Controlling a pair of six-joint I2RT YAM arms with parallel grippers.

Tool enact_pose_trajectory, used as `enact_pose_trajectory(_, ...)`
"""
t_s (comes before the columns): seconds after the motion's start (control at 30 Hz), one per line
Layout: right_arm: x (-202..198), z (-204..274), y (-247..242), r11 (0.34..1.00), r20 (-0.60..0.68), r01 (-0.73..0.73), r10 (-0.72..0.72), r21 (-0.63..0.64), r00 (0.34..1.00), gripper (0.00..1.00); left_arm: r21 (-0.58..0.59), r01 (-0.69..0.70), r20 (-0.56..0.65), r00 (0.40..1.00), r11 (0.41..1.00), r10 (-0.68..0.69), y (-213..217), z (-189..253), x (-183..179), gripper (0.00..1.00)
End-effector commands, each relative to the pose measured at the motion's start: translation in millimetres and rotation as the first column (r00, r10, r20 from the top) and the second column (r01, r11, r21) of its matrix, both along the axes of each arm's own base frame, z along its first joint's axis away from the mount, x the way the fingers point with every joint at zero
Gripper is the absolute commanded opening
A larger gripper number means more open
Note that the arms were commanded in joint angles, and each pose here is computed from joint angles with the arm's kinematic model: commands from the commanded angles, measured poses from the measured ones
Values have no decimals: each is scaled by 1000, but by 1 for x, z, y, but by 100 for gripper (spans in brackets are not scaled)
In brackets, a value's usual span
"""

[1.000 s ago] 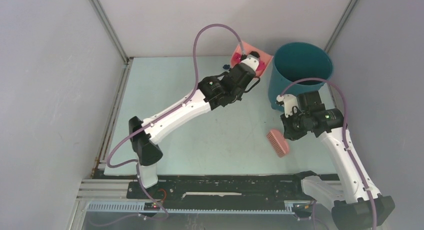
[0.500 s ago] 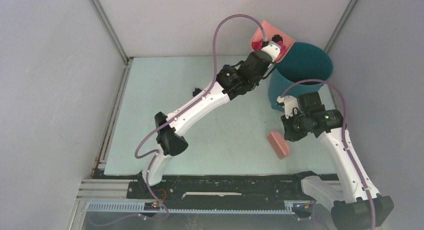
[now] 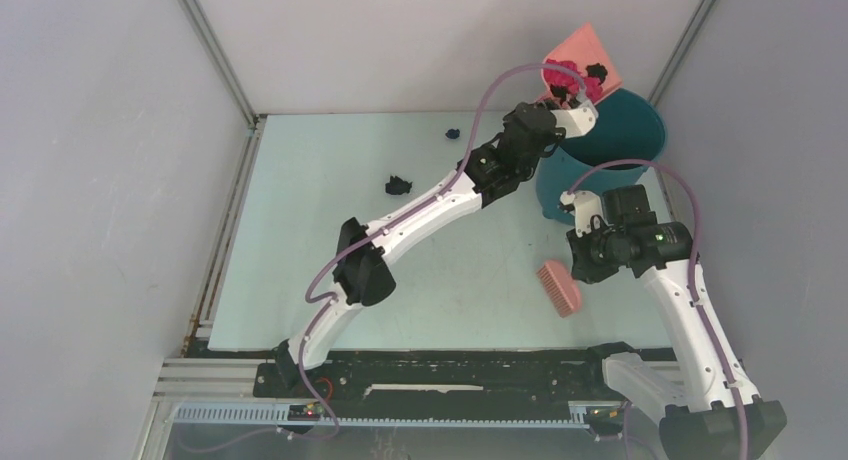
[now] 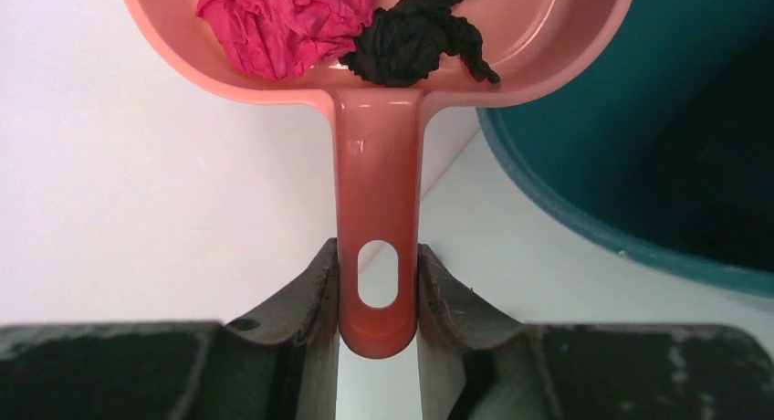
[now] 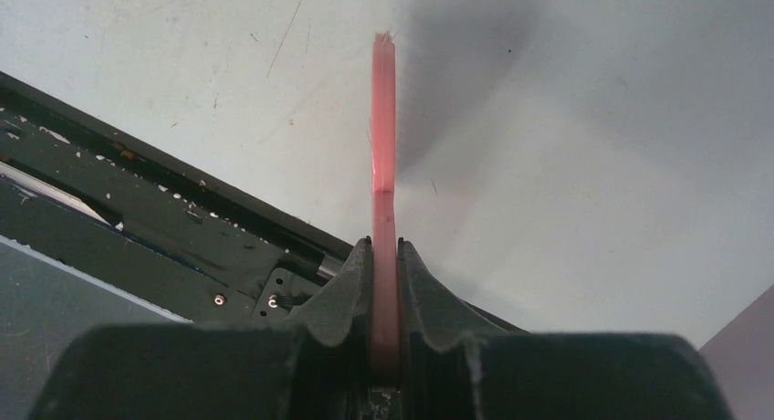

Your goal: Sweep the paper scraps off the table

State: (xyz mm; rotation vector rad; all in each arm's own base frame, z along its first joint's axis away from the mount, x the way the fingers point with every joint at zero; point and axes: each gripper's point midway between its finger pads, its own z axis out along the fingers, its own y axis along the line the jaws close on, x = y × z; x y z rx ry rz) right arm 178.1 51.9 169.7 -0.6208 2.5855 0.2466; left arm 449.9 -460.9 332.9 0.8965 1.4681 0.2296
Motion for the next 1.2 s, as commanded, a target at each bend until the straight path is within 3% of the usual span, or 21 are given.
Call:
enact_pose_trajectory(0.0,-1,5,1,1000,24,-9,9,18,1000,0,140,-65,265,964,988,26,16,50,19,0)
enact_pose_trajectory(0.13,-1,4,1,1000,13,-8,8,21,1000,0,278,-150,415,910,949,23,16,51,27,0)
enact_pose_trajectory(0.23,-2,4,1,1000,15,-4,4,23,1000,0,319,-209,493,870,924,26,20,51,33,0)
enact_pose_trajectory(0.6,1,4,-2,1000,14,7,-7,21,1000,0,364,-264,571,821,893,10,28,55,31,0)
enact_pose_trajectory(0.77,1,4,-2,1000,13,9,-9,21,1000,0,263,-241,552,832,934,60,33,63,30,0)
enact_pose_trajectory(0.97,1,5,-2,1000,21,7,-7,21,1000,0,17,-191,469,868,981,160,48,93,20,0)
enact_pose_trajectory(1.17,8,10,5,999,32,-22,21,33,999,0,-240,-267,362,867,933,341,104,126,-4,0)
